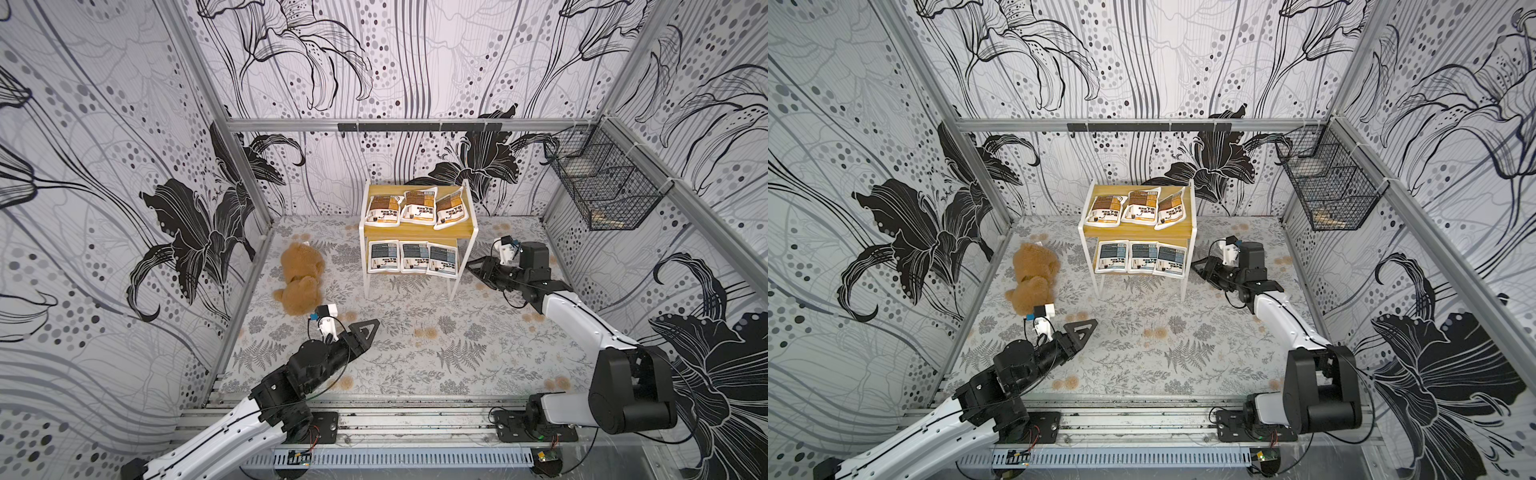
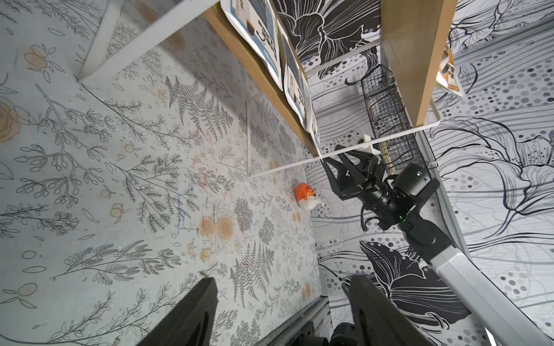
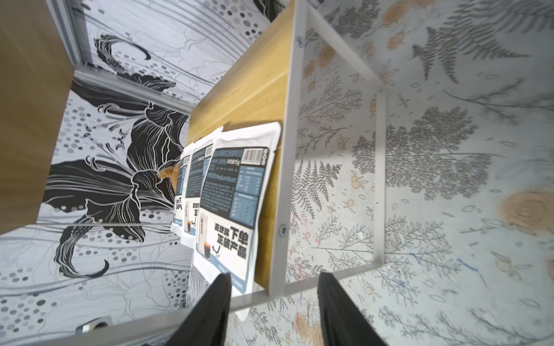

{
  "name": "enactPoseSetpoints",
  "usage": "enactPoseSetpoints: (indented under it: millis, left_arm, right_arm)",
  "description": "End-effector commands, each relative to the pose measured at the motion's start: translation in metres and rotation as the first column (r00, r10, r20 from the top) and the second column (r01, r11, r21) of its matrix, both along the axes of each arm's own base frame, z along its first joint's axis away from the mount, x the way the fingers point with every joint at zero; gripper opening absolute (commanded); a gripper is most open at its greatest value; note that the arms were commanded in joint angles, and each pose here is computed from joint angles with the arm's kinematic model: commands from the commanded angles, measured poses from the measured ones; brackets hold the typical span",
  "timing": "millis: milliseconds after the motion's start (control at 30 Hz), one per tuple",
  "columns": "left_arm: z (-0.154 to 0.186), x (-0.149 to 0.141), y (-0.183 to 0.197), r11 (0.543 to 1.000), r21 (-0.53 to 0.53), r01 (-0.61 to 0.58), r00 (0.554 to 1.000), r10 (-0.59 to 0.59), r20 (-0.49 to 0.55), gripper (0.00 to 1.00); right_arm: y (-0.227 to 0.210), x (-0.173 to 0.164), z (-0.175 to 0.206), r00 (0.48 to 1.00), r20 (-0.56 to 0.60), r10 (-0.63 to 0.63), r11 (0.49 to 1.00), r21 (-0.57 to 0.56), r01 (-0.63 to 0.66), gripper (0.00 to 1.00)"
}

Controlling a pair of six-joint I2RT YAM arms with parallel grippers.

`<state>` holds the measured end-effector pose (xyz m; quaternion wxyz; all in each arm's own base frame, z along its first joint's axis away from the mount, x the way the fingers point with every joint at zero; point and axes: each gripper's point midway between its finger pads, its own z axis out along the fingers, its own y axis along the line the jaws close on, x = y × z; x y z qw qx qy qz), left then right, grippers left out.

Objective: Place the bagged coffee beans on the shelf by color
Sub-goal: Adjust the shelf at the center of the board, then reset both arms

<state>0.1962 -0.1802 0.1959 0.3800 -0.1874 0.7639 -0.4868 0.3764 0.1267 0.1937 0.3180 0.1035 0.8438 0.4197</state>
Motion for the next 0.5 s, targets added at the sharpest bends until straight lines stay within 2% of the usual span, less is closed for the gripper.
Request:
enactPoseSetpoints:
  millis: [0, 233, 300, 467]
  left_arm:
    - [0.026, 0.008, 0.008, 0.999, 0.016, -0.052, 0.997, 0.051, 0.061, 0.75]
    - [0.024, 0.011, 0.035, 0.976, 0.155, -0.153, 0.986, 0.142, 0.083, 0.77]
    - [0.026, 0.012, 0.046, 0.963, 0.182, -0.2, 0.978, 0.186, 0.092, 0.82]
    - [0.039, 0.013, 0.066, 0.932, 0.239, -0.273, 0.958, 0.241, 0.154, 0.87]
  right_arm:
    - [-0.036, -0.012, -0.018, 0.995, -0.063, -0.078, 0.996, -0.039, 0.076, 0.55]
    - [-0.058, -0.025, -0.003, 0.997, -0.017, -0.077, 0.983, -0.168, 0.074, 0.58]
    - [-0.061, -0.029, -0.004, 0.997, -0.011, -0.08, 0.98, -0.185, 0.077, 0.59]
    - [-0.067, -0.033, -0.006, 0.996, 0.025, -0.088, 0.971, -0.22, 0.092, 0.59]
